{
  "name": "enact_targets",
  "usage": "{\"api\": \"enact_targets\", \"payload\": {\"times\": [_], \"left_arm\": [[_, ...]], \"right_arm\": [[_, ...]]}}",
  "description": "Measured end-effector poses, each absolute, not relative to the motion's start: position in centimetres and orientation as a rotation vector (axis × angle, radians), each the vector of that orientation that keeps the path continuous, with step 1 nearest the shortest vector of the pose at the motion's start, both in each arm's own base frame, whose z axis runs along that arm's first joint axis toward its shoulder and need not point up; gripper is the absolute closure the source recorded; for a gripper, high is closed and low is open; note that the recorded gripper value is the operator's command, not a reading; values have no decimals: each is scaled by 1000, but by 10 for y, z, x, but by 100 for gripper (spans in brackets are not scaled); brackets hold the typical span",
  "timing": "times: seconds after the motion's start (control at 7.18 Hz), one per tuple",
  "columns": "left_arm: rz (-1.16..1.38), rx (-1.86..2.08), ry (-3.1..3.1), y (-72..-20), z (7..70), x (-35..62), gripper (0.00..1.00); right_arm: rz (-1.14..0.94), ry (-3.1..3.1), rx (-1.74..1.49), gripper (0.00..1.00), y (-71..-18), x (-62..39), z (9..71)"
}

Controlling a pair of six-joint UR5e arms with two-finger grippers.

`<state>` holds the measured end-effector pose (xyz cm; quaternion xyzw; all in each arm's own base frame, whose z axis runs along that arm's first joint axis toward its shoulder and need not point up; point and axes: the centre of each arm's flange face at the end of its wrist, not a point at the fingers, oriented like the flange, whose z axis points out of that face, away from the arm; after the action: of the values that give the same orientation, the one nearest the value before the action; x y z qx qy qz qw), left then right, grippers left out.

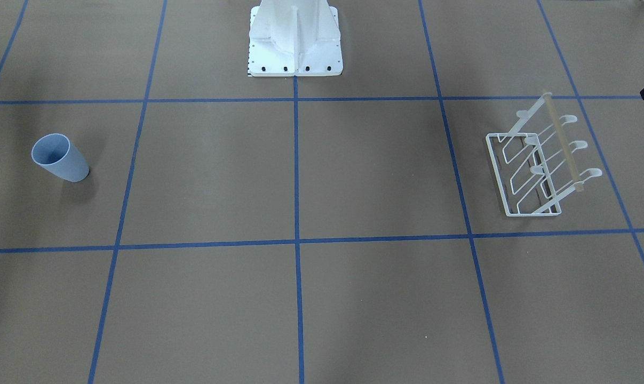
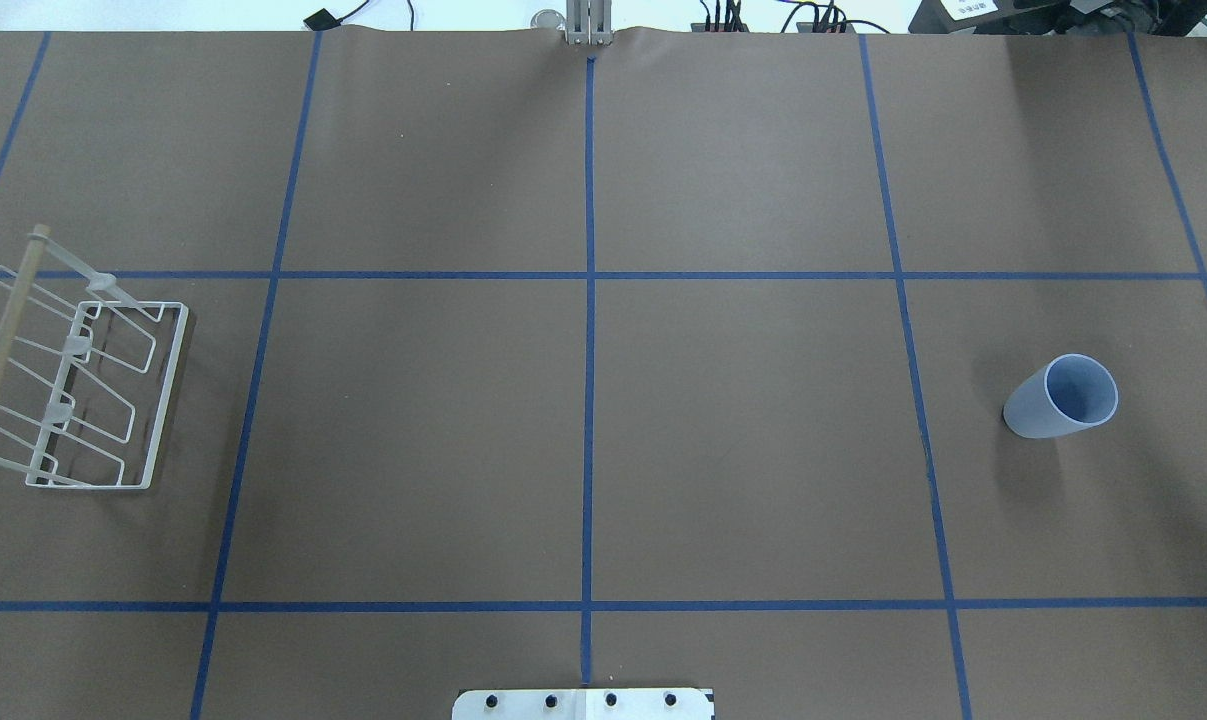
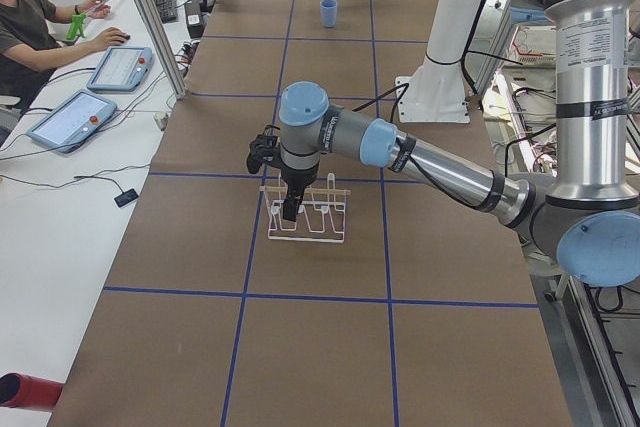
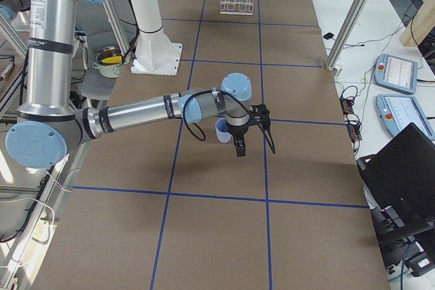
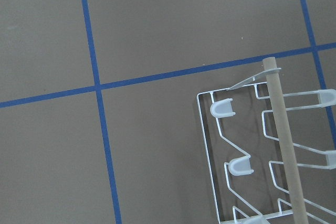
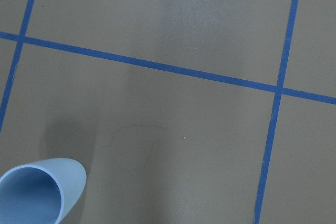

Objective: Hang cup on cup holder
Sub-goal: 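Move the right gripper down toward the light blue cup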

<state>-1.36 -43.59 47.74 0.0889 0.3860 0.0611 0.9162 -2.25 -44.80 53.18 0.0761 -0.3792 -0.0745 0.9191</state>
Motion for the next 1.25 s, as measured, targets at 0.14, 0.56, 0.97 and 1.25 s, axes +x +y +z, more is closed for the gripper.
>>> {"api": "enact_targets", "payload": {"times": [0.14, 0.56, 0.97, 1.25], "left_arm": [[126, 182, 795, -436, 477, -13, 2], [129, 185, 799, -436, 476, -13, 2], [107, 170, 803, -437, 479, -12, 2], [50, 138, 804, -439, 485, -12, 2]], "right_arm": [[-153, -780, 156, 0, -448, -23, 532], [-153, -785, 152, 0, -448, -23, 533], [-150, -796, 131, 0, -447, -32, 535], [-133, -819, 97, 0, -444, -72, 528]]}}
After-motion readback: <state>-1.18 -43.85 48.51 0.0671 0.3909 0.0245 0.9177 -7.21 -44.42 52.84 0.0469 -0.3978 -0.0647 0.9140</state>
